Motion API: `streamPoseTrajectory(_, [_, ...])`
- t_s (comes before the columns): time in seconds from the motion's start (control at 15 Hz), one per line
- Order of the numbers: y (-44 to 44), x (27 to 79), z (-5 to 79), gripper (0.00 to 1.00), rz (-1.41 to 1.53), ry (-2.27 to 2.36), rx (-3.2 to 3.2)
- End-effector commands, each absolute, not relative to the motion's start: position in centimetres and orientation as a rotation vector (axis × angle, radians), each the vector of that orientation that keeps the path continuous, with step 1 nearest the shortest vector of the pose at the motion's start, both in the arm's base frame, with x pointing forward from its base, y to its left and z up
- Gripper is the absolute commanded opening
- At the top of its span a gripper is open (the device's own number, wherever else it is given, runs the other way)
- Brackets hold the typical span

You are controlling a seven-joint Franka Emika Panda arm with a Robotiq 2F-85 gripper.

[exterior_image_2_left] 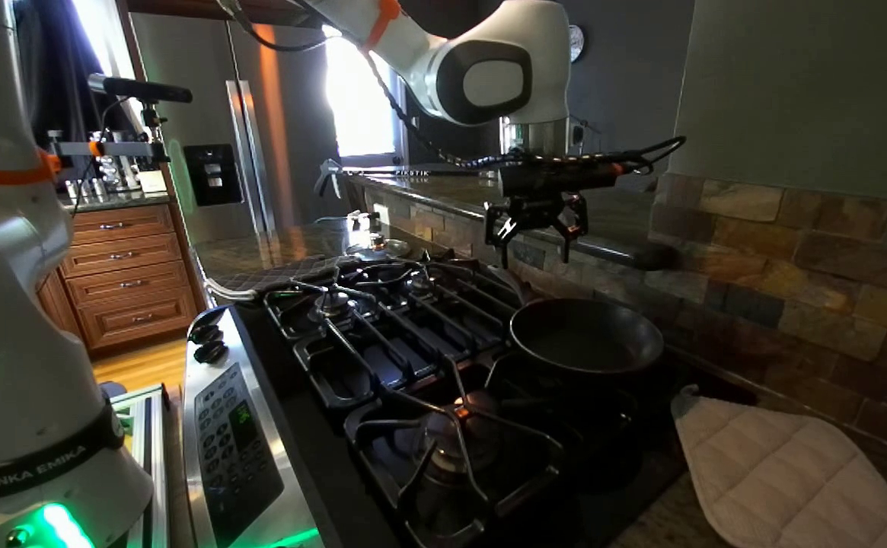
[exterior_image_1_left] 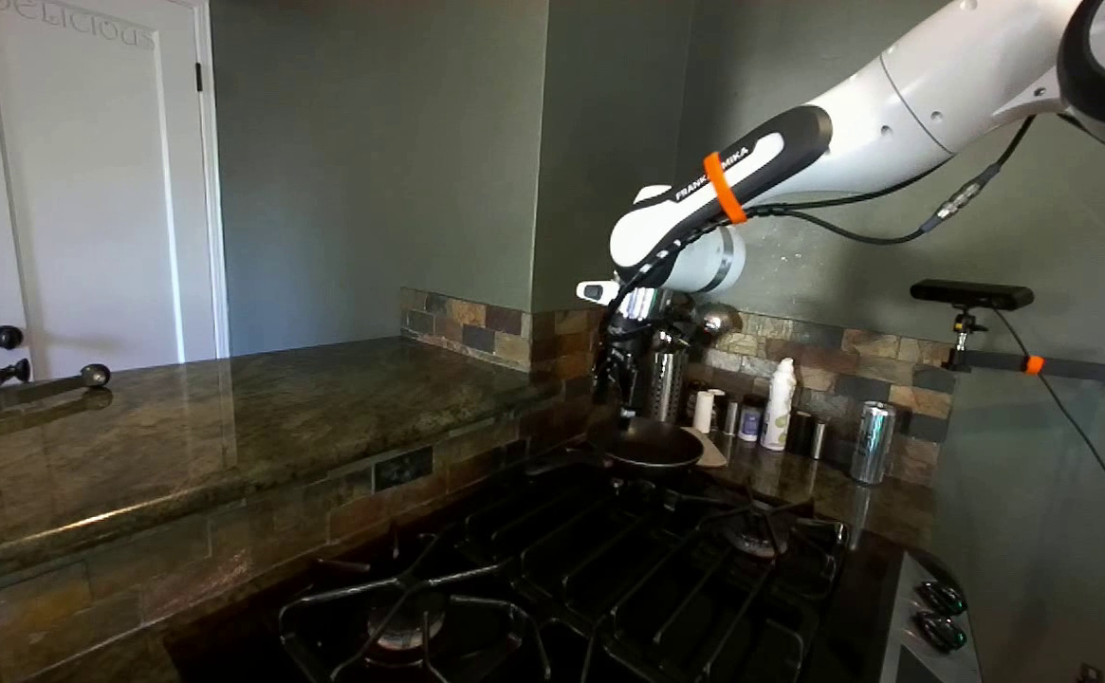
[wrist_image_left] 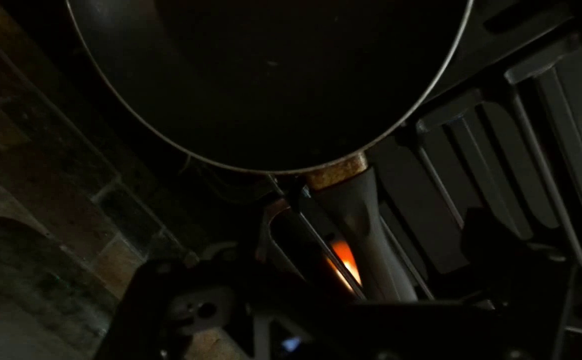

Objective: Move the pan to the right.

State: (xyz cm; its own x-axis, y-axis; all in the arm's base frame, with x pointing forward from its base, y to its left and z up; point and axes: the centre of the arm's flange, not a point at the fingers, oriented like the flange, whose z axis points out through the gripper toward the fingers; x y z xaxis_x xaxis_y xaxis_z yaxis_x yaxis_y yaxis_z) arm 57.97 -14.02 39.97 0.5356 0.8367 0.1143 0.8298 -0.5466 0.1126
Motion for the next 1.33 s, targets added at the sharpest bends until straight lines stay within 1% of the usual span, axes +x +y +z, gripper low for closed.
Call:
streamPoseTrajectory(0.0, [-15.5, 54.5, 43.5, 1.0, 0.21, 1.387, 2.792])
streamPoseTrajectory(0.27, [-17.6, 52.4, 46.5, 1.0, 0.224, 1.357, 2.819])
streamPoseTrajectory(0.93, [-19.2, 48.7, 51.7, 1.0, 0.26, 1.127, 2.873])
streamPoseTrajectory(1.2, [-19.2, 48.1, 52.4, 1.0, 0.263, 1.082, 2.91])
streamPoseTrajectory(1.27, [-19.8, 49.5, 52.5, 1.0, 0.29, 1.112, 2.884])
